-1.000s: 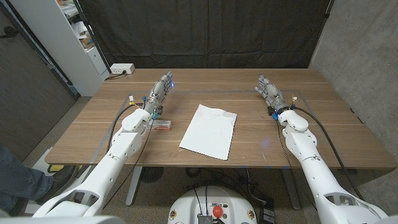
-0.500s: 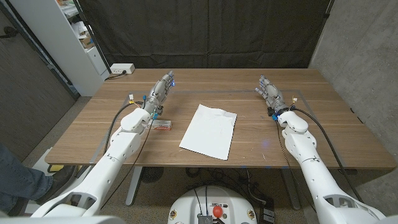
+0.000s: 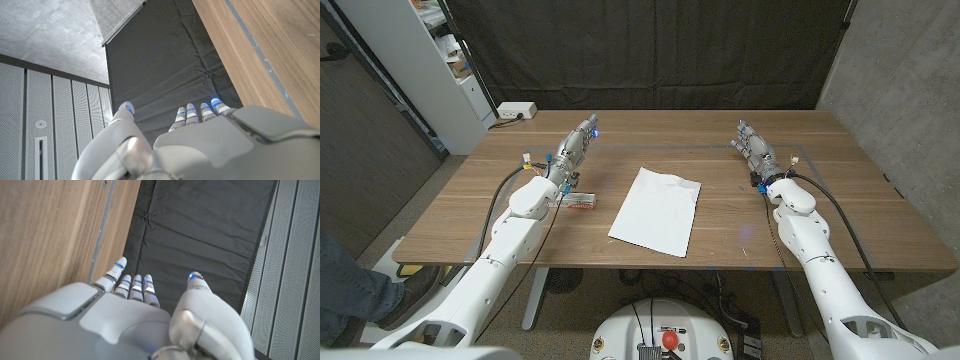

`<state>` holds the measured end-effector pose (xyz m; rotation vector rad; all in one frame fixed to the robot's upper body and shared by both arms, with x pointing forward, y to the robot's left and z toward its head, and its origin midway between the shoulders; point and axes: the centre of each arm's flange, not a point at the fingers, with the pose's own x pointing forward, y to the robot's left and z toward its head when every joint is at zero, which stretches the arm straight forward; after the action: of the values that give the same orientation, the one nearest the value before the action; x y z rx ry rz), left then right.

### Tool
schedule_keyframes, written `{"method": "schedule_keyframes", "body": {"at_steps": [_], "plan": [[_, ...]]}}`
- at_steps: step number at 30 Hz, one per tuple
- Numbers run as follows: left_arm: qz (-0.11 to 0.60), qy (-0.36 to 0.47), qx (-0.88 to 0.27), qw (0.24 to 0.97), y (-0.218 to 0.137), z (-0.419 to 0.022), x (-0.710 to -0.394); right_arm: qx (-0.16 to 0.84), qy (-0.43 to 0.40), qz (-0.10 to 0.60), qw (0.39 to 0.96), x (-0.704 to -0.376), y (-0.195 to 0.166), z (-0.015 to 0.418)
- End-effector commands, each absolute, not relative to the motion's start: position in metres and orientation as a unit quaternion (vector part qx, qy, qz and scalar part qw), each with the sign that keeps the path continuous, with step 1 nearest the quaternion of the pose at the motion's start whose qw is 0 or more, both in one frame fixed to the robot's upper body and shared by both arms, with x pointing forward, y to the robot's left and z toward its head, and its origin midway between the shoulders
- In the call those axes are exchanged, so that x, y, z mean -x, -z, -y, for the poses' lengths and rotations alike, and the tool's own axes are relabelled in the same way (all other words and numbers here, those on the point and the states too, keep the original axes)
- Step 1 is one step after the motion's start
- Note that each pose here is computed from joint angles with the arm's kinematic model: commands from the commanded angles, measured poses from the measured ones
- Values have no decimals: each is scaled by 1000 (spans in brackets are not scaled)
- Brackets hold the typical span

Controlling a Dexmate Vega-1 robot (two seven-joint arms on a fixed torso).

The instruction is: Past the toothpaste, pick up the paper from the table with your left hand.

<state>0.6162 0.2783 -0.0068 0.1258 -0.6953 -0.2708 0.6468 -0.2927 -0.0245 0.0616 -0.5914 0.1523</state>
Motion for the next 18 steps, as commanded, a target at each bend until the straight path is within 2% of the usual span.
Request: {"method": "schedule_keyframes", "body": {"at_steps": [1, 18], "plan": [[358, 133, -66, 922, 10, -282, -603, -31, -72, 294, 952, -644, 23, 291], [378, 135, -83, 912, 17, -273, -590, -30, -64, 298, 952, -636, 25, 298]]}}
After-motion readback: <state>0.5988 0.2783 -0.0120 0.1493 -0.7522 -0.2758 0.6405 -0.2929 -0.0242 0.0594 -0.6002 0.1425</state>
